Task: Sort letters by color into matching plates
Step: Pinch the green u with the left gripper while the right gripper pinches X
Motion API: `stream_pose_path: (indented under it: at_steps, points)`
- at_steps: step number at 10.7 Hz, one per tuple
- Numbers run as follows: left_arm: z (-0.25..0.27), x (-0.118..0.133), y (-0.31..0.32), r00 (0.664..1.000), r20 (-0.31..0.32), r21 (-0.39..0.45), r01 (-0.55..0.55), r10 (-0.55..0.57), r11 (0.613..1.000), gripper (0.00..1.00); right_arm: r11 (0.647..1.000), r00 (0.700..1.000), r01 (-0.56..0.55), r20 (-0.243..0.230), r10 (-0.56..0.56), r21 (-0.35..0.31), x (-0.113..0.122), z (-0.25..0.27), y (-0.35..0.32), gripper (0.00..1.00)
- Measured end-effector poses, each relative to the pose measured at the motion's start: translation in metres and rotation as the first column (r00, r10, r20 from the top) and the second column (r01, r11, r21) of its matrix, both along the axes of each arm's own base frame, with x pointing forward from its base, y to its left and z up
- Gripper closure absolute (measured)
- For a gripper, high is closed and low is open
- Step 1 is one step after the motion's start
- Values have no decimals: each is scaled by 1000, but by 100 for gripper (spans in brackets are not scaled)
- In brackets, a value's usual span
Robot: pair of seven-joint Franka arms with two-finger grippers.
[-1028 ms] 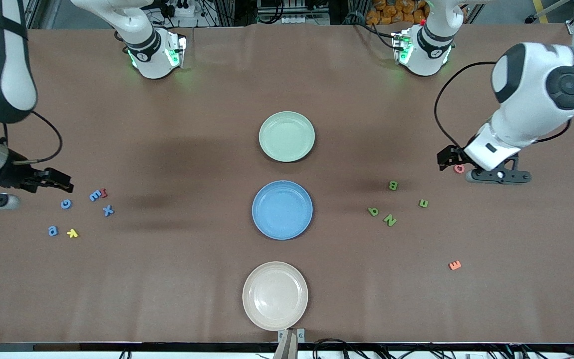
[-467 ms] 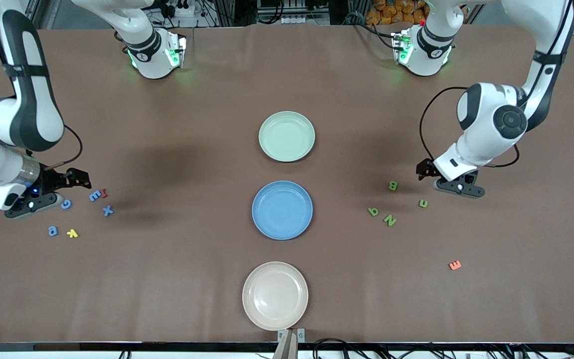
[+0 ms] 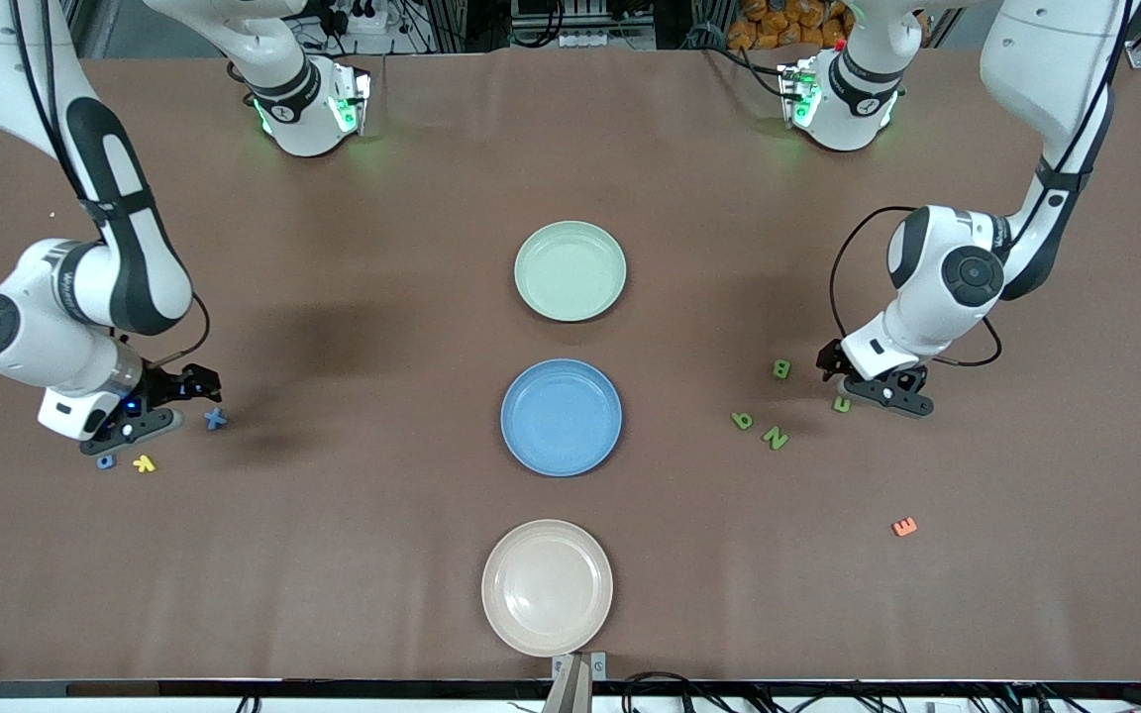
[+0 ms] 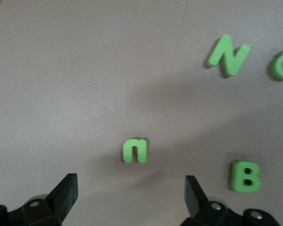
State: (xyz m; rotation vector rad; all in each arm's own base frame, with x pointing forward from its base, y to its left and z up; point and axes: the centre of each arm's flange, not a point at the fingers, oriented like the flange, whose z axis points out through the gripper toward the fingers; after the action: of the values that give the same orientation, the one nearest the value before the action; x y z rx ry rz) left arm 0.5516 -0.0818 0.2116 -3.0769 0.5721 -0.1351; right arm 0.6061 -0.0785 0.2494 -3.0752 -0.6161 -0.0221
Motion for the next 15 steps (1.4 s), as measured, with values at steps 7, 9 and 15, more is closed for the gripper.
stream_pose_path:
  at_steps: [7, 9, 15]
  points:
    - [-34, 24, -5, 991, -20, 16, 133, -132, 991, 0, 998, 996, -66, 59, 65, 5, -16, -71, -21, 0]
    - [-38, 28, -4, 990, -34, 18, 140, -140, 990, 0, 998, 995, -69, 74, 68, 3, -19, -76, -22, 0]
    - [-36, 27, -8, 998, -66, -5, 17, -18, 1000, 48, 997, 993, -76, 92, 76, 1, -22, -83, -17, 31]
